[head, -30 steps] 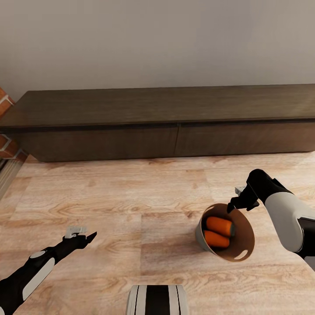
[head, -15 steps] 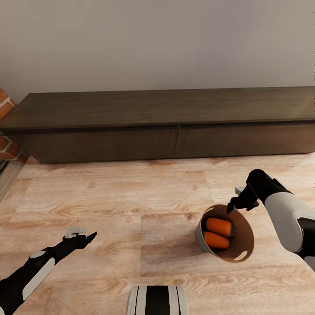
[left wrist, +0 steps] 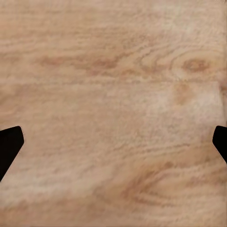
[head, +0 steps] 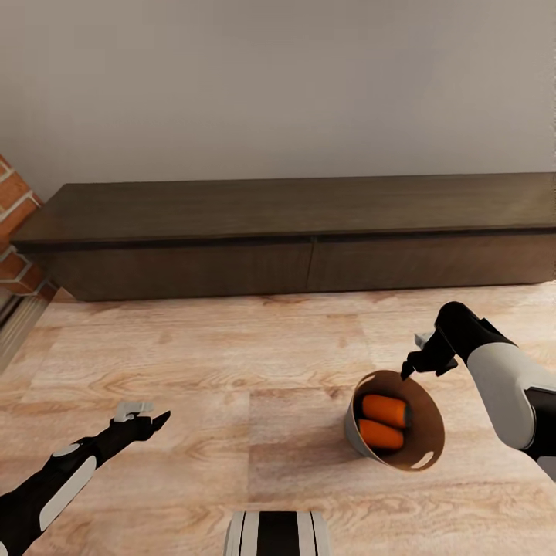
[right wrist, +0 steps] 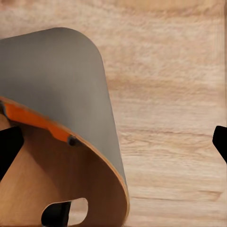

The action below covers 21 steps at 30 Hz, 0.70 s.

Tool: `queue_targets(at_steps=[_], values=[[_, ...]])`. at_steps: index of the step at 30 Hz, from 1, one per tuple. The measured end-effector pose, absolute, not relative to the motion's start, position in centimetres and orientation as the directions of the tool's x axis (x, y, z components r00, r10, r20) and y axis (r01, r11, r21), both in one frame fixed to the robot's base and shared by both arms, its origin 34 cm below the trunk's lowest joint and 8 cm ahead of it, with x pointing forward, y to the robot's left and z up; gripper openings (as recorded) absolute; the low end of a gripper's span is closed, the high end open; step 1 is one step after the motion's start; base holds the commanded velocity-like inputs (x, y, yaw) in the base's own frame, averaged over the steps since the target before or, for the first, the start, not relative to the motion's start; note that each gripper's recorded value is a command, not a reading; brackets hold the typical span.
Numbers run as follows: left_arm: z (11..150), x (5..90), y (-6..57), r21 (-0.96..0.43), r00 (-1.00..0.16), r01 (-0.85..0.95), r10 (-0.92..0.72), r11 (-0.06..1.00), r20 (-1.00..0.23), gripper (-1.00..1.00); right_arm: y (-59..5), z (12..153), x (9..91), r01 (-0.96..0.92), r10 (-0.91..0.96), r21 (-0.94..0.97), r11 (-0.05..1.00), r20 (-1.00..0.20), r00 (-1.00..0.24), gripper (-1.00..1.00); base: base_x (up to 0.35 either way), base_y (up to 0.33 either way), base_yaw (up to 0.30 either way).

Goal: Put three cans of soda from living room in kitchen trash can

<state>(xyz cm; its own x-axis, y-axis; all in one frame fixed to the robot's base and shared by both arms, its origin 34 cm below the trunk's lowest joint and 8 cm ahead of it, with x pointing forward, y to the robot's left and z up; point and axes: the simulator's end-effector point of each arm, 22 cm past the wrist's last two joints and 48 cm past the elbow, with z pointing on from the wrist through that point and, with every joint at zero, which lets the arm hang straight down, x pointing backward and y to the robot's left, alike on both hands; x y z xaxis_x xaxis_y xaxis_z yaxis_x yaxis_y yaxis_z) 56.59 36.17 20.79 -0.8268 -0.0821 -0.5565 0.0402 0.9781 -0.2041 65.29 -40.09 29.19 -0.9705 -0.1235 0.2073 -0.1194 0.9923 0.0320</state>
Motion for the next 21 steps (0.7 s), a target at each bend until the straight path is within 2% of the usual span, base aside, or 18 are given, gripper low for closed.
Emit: queue_targets(at_steps=[21], values=[[23.7, 57.0, 35.5, -0.218, -0.824, 0.026, -0.103, 0.976, -0.558, 1.00, -39.9, 31.3, 62.6, -0.122, -0.127, 0.034, 0.992, 0.224, -0.966, 1.00, 0.000, 0.000, 0.000]])
